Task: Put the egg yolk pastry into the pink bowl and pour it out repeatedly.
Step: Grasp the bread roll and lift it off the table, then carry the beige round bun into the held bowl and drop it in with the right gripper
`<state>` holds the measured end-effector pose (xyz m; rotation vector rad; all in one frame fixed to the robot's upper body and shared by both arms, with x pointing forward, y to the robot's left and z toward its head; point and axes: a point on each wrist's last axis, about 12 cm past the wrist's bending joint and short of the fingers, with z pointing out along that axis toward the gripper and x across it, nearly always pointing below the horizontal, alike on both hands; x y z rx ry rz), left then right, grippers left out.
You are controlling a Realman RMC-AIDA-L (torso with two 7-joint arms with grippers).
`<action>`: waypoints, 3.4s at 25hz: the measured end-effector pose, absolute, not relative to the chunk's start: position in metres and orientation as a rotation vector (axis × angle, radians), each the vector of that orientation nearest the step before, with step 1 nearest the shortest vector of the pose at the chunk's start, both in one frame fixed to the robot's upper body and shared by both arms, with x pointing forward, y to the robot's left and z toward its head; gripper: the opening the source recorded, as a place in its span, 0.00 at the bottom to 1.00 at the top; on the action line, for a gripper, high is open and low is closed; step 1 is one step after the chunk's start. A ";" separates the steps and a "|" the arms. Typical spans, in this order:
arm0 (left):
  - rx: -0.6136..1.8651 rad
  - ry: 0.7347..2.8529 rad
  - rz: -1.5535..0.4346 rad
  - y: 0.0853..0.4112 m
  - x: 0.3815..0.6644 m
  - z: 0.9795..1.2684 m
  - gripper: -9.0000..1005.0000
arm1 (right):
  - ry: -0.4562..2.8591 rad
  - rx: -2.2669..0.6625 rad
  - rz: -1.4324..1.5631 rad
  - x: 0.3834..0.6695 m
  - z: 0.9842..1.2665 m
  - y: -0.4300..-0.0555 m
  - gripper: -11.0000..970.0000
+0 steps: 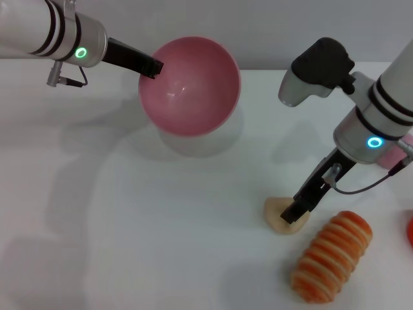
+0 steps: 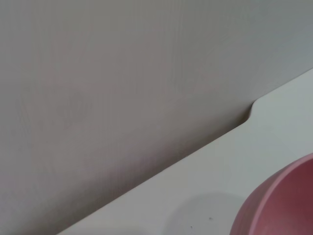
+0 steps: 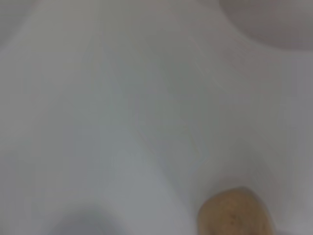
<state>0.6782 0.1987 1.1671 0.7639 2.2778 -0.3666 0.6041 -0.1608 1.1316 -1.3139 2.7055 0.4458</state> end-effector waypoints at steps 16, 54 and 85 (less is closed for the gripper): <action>0.750 2.274 -0.358 0.201 0.678 1.166 0.05 | 2.684 -1.381 0.376 0.603 1.121 -0.152 0.28; 0.894 2.262 -0.439 0.164 0.668 1.171 0.05 | 1.991 -1.253 0.467 0.622 1.249 -0.161 0.36; 0.801 1.377 -0.132 0.056 0.614 1.140 0.06 | 1.393 -0.232 0.444 0.585 1.222 -0.398 0.55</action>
